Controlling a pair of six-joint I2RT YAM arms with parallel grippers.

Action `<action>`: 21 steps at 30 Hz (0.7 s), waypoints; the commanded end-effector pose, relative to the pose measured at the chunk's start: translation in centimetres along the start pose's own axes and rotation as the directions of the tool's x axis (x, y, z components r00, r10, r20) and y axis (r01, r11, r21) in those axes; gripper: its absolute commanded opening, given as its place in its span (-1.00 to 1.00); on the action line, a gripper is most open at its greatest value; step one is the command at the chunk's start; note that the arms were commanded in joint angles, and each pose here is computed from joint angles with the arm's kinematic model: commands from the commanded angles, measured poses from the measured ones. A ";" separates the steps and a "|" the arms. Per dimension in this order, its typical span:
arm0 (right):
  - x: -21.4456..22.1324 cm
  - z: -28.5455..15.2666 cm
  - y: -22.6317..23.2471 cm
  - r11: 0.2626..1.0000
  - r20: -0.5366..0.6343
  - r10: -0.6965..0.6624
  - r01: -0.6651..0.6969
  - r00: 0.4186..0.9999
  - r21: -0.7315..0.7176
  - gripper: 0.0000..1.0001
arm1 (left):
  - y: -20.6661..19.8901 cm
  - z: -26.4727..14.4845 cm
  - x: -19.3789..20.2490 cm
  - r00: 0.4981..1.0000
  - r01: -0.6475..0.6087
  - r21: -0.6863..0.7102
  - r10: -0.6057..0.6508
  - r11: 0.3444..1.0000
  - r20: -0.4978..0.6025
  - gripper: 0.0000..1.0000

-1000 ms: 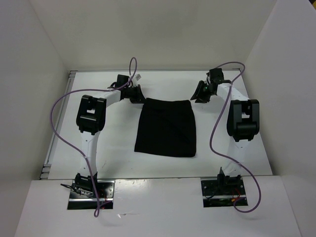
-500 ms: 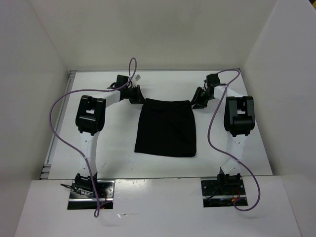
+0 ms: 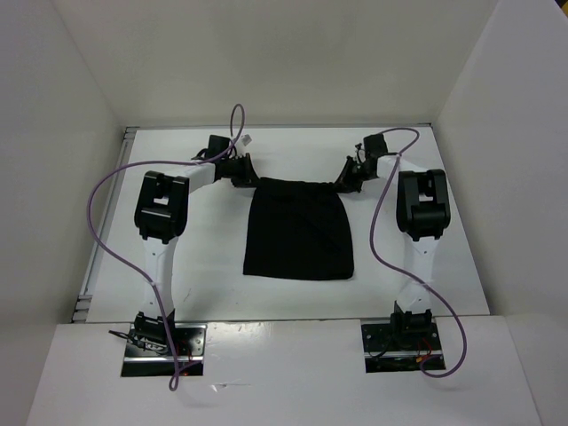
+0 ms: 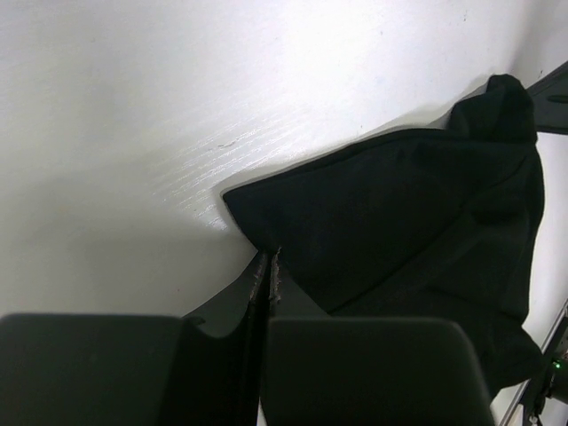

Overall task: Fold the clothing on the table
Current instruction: Fold the skirt

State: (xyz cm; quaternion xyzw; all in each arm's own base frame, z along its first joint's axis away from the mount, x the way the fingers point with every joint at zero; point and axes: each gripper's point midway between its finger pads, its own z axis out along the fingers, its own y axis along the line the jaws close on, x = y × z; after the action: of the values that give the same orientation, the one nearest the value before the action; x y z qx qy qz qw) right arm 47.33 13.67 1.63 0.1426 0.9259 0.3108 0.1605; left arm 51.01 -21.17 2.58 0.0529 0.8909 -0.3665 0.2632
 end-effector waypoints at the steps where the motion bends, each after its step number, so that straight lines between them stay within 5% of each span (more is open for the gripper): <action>1: -0.4 0.7 0.8 0.999 0.021 -0.043 0.044 0.999 -0.031 -1.00 | 0.9 -1.0 0.7 1.000 0.010 -0.023 -0.010 1.000 -0.019 -1.00; 11: -6.8 -11.4 3.6 0.970 0.356 -0.160 0.079 0.921 0.232 -1.00 | -5.8 -8.1 -7.8 0.988 -0.049 0.092 0.035 0.995 0.148 -1.00; 19: -11.1 -14.4 8.5 0.968 0.409 -0.226 0.157 0.884 0.195 -1.00 | -7.9 -8.2 -12.7 0.978 -0.074 0.145 0.043 0.987 0.204 -1.00; 21: -13.3 -16.8 11.2 0.965 0.474 -0.258 0.197 0.842 0.175 -1.00 | -11.1 -10.3 -16.4 0.958 -0.139 0.183 0.086 0.973 0.272 -1.00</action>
State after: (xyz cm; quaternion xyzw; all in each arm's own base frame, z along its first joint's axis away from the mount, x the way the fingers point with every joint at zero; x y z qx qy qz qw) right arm 53.39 9.73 19.73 0.1271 0.8947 0.2068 0.3750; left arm 56.15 -20.53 19.78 0.0704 0.8254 -0.4220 0.3685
